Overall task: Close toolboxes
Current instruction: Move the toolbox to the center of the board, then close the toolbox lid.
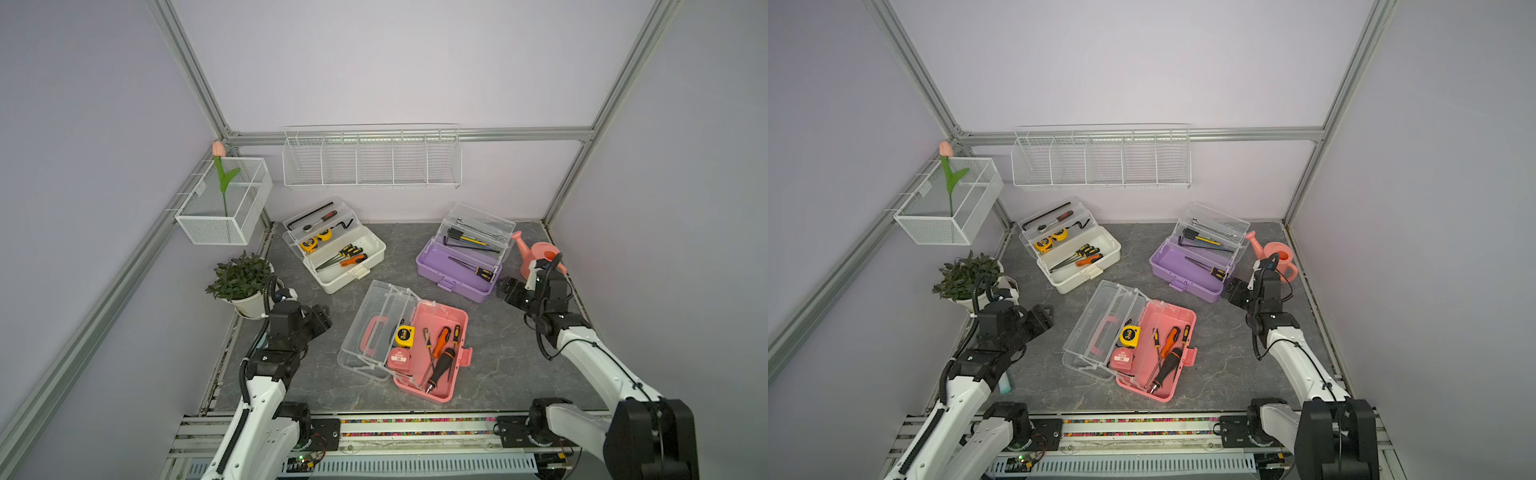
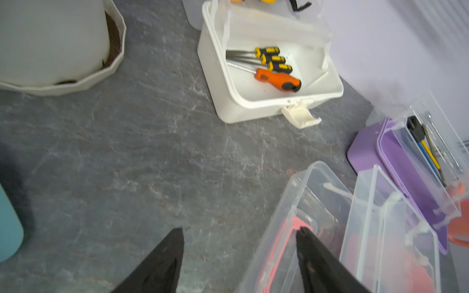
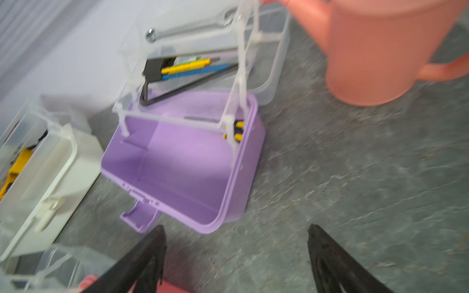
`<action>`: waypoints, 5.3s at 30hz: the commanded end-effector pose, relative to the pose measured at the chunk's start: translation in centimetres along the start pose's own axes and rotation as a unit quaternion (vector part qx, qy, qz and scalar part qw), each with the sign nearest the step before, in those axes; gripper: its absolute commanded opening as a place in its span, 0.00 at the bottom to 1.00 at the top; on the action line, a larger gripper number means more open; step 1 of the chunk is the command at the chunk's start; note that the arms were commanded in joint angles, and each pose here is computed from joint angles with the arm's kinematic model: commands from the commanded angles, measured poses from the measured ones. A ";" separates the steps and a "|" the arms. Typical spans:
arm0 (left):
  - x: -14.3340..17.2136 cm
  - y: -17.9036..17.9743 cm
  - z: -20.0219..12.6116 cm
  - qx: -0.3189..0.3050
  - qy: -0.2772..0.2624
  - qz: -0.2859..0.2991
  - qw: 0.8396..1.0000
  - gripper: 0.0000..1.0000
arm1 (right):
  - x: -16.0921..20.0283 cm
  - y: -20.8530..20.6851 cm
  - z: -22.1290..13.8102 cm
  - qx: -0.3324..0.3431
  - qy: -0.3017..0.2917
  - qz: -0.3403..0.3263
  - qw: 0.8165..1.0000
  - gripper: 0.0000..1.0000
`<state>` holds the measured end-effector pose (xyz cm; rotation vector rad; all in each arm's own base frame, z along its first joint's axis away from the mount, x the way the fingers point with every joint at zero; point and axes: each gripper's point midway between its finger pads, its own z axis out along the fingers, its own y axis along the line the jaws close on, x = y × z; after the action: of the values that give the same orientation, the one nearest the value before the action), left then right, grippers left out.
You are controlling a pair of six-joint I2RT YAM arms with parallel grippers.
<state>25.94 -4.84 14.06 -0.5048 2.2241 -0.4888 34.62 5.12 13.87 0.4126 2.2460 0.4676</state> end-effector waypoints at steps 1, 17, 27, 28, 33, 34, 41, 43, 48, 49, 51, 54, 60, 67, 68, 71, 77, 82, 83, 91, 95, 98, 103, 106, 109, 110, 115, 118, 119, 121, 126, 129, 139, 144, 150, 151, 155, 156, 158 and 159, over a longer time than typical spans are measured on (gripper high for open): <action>3.6 1.0 -0.2 -0.011 0.069 -0.022 0.997 0.73 | 5.5 1.9 -0.1 -0.020 0.121 0.009 0.992 0.99; 1.1 -0.8 2.7 0.020 0.037 -0.029 0.999 0.76 | 14.0 5.5 -0.6 0.004 0.195 0.030 0.980 0.48; 1.7 -0.2 2.9 0.015 0.039 -0.018 0.999 0.77 | 13.3 6.3 2.0 0.019 0.185 0.043 0.982 0.25; 1.7 -0.1 3.0 0.013 0.038 -0.017 0.999 0.77 | 13.1 6.4 2.2 0.020 0.181 0.045 0.982 0.21; 2.0 0.1 2.9 0.010 0.038 -0.016 0.999 0.77 | 12.0 7.0 3.9 0.023 0.157 0.051 0.986 0.10; 2.0 0.2 2.9 0.009 0.039 -0.015 0.999 0.77 | 11.7 6.9 4.2 0.027 0.153 0.049 0.987 0.07; 2.4 0.1 1.9 0.013 0.043 -0.012 0.999 0.77 | 8.7 6.9 6.3 0.037 0.127 0.039 0.990 0.07; 2.8 0.2 1.7 0.013 0.049 -0.013 0.999 0.77 | 7.6 6.7 6.6 0.040 0.119 0.038 0.991 0.08; 4.6 -0.9 1.6 0.066 0.075 -0.022 0.995 0.75 | 5.8 7.7 7.5 0.022 0.113 0.037 0.993 0.17; 5.0 -1.2 1.7 0.080 0.082 -0.029 0.993 0.75 | 5.7 7.9 7.6 0.018 0.116 0.036 0.992 0.25; 5.9 -1.8 2.1 0.110 0.094 -0.047 0.988 0.72 | 5.5 8.6 7.6 0.006 0.120 0.034 0.992 0.35; 6.6 -2.0 2.6 0.127 0.102 -0.064 0.985 0.70 | 5.1 9.0 7.3 -0.002 0.114 0.031 0.993 0.43; 7.5 -2.2 3.2 0.131 0.132 -0.060 0.981 0.64 | 4.2 9.4 6.4 -0.010 0.103 0.016 0.994 0.47; 9.3 -2.6 3.3 0.137 0.170 -0.047 0.975 0.53 | 3.7 9.6 5.3 -0.016 0.097 0.006 0.995 0.48; 9.4 -2.6 3.4 0.136 0.172 -0.045 0.975 0.51 | 3.7 9.5 5.2 -0.015 0.097 0.004 0.995 0.48; 9.3 -2.3 3.6 0.126 0.168 -0.036 0.977 0.42 | 3.4 9.4 4.6 -0.012 0.090 0.001 0.996 0.49; 7.9 -2.3 4.6 0.113 0.143 -0.024 0.983 0.36 | 3.1 9.4 3.7 -0.018 0.082 0.001 0.996 0.50; 7.7 -2.3 5.6 0.102 0.153 -0.022 0.983 0.29 | 3.4 9.0 3.1 -0.015 0.086 -0.004 0.996 0.51; 7.8 -2.3 5.7 0.100 0.158 -0.018 0.982 0.28 | 3.4 8.9 3.0 -0.012 0.086 -0.006 0.996 0.51; 8.5 -1.8 5.5 0.045 0.166 0.042 0.984 0.28 | 3.5 7.5 1.9 0.008 0.083 -0.013 0.996 0.51; 9.2 -1.7 5.4 0.013 0.168 0.081 0.982 0.23 | 4.6 6.3 1.7 0.018 0.092 -0.010 0.996 0.51; 9.7 -1.2 5.8 -0.001 0.175 0.082 0.981 0.18 | 5.1 5.7 1.4 0.025 0.097 -0.011 0.995 0.51; 9.2 -1.4 5.8 -0.001 0.168 0.084 0.982 0.05 | 6.8 4.7 1.4 0.031 0.118 -0.007 0.992 0.50; 7.8 -2.1 5.4 0.002 0.149 0.099 0.984 0.04 | 8.1 4.2 1.5 0.030 0.135 0.001 0.990 0.50; 5.6 -2.9 4.6 -0.002 0.117 0.122 0.986 0.02 | 9.2 3.6 1.4 0.033 0.150 0.004 0.988 0.49; 4.8 -3.2 4.3 -0.002 0.105 0.129 0.986 0.02 | 9.4 3.5 1.2 0.033 0.153 0.003 0.988 0.48; 2.0 -4.6 3.4 0.001 0.058 0.142 0.988 0.02 | 10.0 2.9 0.2 0.034 0.154 0.000 0.987 0.41; 0.6 -5.5 3.1 0.001 0.035 0.152 0.988 0.03 | 10.5 3.2 0.0 0.017 0.157 0.006 0.987 0.33; 0.3 -5.9 3.0 0.004 0.030 0.156 0.987 0.03 | 10.7 3.5 0.1 0.007 0.160 0.012 0.987 0.32; -0.4 -7.1 2.6 0.010 0.017 0.169 0.985 0.04 | 11.5 4.0 0.4 -0.010 0.169 0.020 0.985 0.30; -1.0 -10.7 1.2 0.028 -0.015 0.222 0.974 0.05 | 13.0 4.7 1.6 -0.023 0.191 0.021 0.981 0.30; -0.7 -12.6 0.3 0.036 -0.027 0.258 0.965 0.06 | 13.4 5.2 2.1 -0.031 0.196 0.021 0.980 0.30; 2.3 -18.7 -2.2 0.080 -0.059 0.355 0.930 0.08 | 13.6 6.5 3.4 -0.052 0.197 0.024 0.979 0.30; 4.8 -21.9 -2.9 0.115 -0.052 0.402 0.907 0.10 | 13.8 6.6 3.9 -0.054 0.198 0.027 0.978 0.31; 9.1 -25.1 -3.3 0.165 -0.022 0.441 0.882 0.11 | 13.9 6.5 4.3 -0.054 0.198 0.027 0.978 0.31; 9.9 -25.5 -3.3 0.173 -0.014 0.445 0.879 0.11 | 14.0 6.6 4.4 -0.055 0.198 0.026 0.978 0.31; 12.7 -26.7 -3.3 0.198 0.016 0.456 0.867 0.13 | 14.1 6.6 4.7 -0.058 0.200 0.029 0.978 0.31; 13.4 -26.9 -3.3 0.205 0.023 0.458 0.865 0.13 | 14.2 6.6 4.7 -0.058 0.201 0.029 0.978 0.31; 14.6 -27.3 -3.4 0.215 0.035 0.460 0.861 0.13 | 14.3 6.6 4.8 -0.057 0.201 0.029 0.978 0.31; 15.2 -27.5 -3.4 0.220 0.040 0.462 0.858 0.14 | 14.2 6.6 4.8 -0.057 0.200 0.028 0.978 0.31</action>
<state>23.14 -30.98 23.49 0.6500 1.9445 -0.2230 29.31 15.68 3.38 0.3983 2.6463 0.6188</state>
